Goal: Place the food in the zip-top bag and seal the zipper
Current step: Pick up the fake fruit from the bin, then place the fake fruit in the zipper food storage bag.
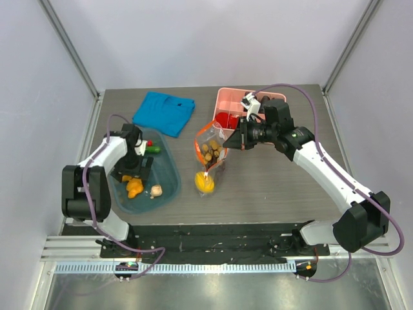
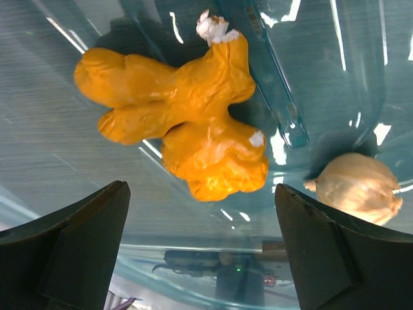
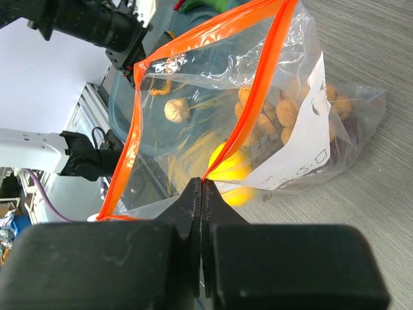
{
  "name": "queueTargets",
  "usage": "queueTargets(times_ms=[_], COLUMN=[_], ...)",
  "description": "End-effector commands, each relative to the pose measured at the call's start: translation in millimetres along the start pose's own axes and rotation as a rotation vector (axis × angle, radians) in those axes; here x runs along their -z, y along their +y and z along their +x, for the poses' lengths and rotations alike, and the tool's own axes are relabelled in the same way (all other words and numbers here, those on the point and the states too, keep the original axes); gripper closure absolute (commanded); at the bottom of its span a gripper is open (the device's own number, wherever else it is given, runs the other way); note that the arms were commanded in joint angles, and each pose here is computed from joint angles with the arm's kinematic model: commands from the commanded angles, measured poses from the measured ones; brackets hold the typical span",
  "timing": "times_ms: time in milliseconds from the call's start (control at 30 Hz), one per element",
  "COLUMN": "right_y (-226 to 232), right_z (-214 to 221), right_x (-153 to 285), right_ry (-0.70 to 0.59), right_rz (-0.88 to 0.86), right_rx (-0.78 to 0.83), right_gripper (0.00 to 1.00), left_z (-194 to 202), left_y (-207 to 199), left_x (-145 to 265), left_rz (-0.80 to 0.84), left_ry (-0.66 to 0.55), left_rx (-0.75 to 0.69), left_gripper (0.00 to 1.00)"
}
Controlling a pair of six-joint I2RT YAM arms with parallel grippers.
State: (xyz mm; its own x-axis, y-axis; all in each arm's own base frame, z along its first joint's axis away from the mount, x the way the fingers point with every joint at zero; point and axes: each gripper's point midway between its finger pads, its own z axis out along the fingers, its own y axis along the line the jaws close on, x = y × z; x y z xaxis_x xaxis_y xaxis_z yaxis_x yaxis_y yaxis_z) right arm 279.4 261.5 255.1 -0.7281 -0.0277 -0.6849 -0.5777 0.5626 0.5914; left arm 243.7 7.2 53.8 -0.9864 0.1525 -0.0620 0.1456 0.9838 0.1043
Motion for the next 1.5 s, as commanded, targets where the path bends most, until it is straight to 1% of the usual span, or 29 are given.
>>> queueTargets(times_ms=[0, 267, 367, 400, 467, 500, 533, 600, 633, 733, 800, 867, 900, 1000, 1100, 1133, 1200, 1233, 1267, 1333, 1367, 1433, 1467], right_y=[7, 6, 6, 6, 5, 5, 5, 5, 5, 6, 6, 7, 7, 7, 8, 8, 7, 9, 9, 11, 12, 14, 15], right_z=[-16, -19, -18, -18, -17, -17, -17, -18, -18, -20, -21, -21, -21, -19, -17, -16, -17, -17, -18, -20, -21, -22, -21], right_x=[5, 3, 4, 4, 4, 4, 4, 3, 3, 4, 5, 6, 6, 7, 7, 6, 4, 5, 4, 4, 5, 6, 5], right_ry=[-0.054, -0.058, -0.057, -0.057, -0.058, -0.057, -0.058, -0.056, -0.057, -0.063, -0.064, -0.067, -0.068, -0.065, -0.061, -0.059, -0.058, -0.057, -0.059, -0.060, -0.062, -0.064, -0.059], right_rz=[-0.010, -0.009, -0.007, -0.006, -0.002, -0.003, -0.002, -0.002, -0.003, -0.002, -0.002, -0.003, -0.002, -0.004, -0.013, -0.017, -0.020, -0.026, -0.027, -0.032, -0.035, -0.040, -0.045], right_rx=[0.055, 0.054, 0.055, 0.057, 0.057, 0.058, 0.056, 0.057, 0.058, 0.061, 0.063, 0.063, 0.063, 0.064, 0.064, 0.063, 0.057, 0.058, 0.057, 0.059, 0.060, 0.062, 0.061], right_gripper=[0.99, 0.99, 0.99, 0.99, 0.99, 0.99, 0.99, 0.99, 0.99, 0.99, 0.99, 0.99, 0.99, 0.99, 0.99, 0.99, 0.99, 0.99, 0.99, 0.99, 0.99, 0.99, 0.99], left_z=[-9, -21, -24, -29, -34, -41, -41, -42, -42, -42, -41, -41, -40, -43, -65, -80, -97, -106, -108, -120, -119, -129, -127], left_y=[1, -9, -14, -16, -18, -18, -20, -23, -25, -25, -25, -23, -23, -22, -32, -45, -62, -73, -95, -120, -144, -170, -192], left_x=[-10, -27, -30, -30, -29, -28, -28, -27, -26, -16, -8, 9, 16, 58, 126, 161, 213, 248, 266, 305, 316, 342, 350], left_rz=[-0.018, 0.013, 0.019, 0.018, 0.030, 0.031, 0.044, 0.045, 0.056, 0.067, 0.068, 0.065, 0.065, 0.082, 0.169, 0.251, 0.314, 0.361, 0.399, 0.440, 0.470, 0.529, 0.584], left_ry=[0.004, 0.059, 0.046, 0.024, 0.007, -0.023, -0.031, -0.035, -0.032, -0.051, -0.075, -0.114, -0.126, -0.229, -0.454, -0.566, -0.736, -0.829, -0.872, -0.985, -1.009, -1.094, -1.108], left_rx=[0.046, 0.075, 0.068, 0.062, 0.050, 0.048, 0.027, 0.010, 0.008, 0.011, 0.012, 0.013, 0.015, 0.020, 0.013, -0.006, -0.044, -0.054, -0.111, -0.157, -0.209, -0.245, -0.290], left_gripper=[0.03, 0.04, 0.04, 0.05, 0.09, 0.10, 0.17, 0.20, 0.30, 0.42, 0.43, 0.49, 0.49, 0.49, 0.49, 0.47, 0.48, 0.49, 0.50, 0.50, 0.50, 0.50, 0.50])
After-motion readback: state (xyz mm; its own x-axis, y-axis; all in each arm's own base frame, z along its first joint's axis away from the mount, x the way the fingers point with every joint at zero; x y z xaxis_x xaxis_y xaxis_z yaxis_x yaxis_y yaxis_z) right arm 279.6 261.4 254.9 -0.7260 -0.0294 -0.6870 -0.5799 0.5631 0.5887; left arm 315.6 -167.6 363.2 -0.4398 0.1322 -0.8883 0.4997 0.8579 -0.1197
